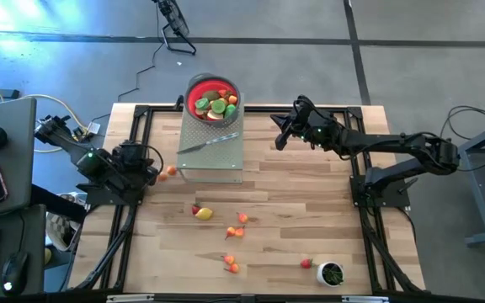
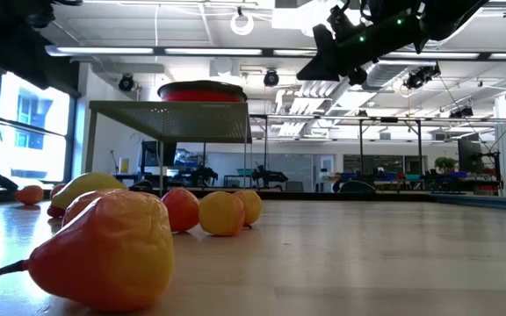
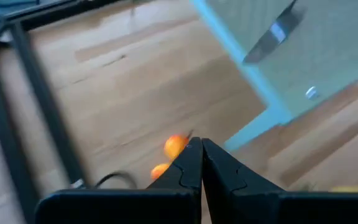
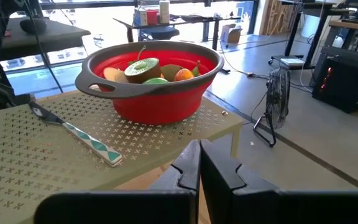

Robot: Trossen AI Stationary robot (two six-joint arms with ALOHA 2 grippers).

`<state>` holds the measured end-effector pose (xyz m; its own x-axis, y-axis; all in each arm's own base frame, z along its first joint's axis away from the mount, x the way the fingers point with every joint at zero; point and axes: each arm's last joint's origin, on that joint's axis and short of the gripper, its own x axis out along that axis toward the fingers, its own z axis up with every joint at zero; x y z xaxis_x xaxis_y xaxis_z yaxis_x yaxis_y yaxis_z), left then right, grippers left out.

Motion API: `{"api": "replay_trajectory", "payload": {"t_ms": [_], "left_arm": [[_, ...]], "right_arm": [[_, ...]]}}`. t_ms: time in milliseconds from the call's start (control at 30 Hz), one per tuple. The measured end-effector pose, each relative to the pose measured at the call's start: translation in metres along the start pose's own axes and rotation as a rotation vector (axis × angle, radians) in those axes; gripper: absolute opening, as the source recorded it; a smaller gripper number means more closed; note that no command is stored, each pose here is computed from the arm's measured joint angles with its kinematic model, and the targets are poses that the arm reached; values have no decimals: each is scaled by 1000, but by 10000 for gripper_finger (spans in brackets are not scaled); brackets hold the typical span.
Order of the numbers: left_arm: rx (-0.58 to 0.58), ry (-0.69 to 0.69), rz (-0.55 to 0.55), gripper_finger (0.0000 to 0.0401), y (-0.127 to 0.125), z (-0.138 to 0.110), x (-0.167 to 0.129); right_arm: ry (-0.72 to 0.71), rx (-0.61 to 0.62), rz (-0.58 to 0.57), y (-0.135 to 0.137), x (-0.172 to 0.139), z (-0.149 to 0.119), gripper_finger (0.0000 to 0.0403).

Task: Pick & Place Fruit
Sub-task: Put the orange pear into the red strainer on the shelf

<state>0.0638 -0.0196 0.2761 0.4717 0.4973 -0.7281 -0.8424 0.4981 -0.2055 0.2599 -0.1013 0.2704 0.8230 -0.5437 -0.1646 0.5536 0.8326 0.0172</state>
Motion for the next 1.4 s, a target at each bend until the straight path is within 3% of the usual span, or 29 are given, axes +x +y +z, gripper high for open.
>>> {"api": "replay_trajectory", "payload": {"t_ms": [233,533,733,933,1233,1400], "left_arm": [[51,117,-20,0,9,1,-4],[-9,80,-75,0,-4,0,-3],[0,98,-41,0,-21,-15,11],[-86,116,28,0,-20,-26,22],[-110,73,43,0,-28,-25,27],[-69,158,110,0,-29,-18,38]], "right_arm": [[-1,36,1,0,0,0,3],[2,55,40,3,0,0,2],[3,52,48,5,-1,0,2],[4,50,61,7,-1,0,2],[8,45,126,18,-4,-1,2],[9,41,150,24,-6,-1,2]]}}
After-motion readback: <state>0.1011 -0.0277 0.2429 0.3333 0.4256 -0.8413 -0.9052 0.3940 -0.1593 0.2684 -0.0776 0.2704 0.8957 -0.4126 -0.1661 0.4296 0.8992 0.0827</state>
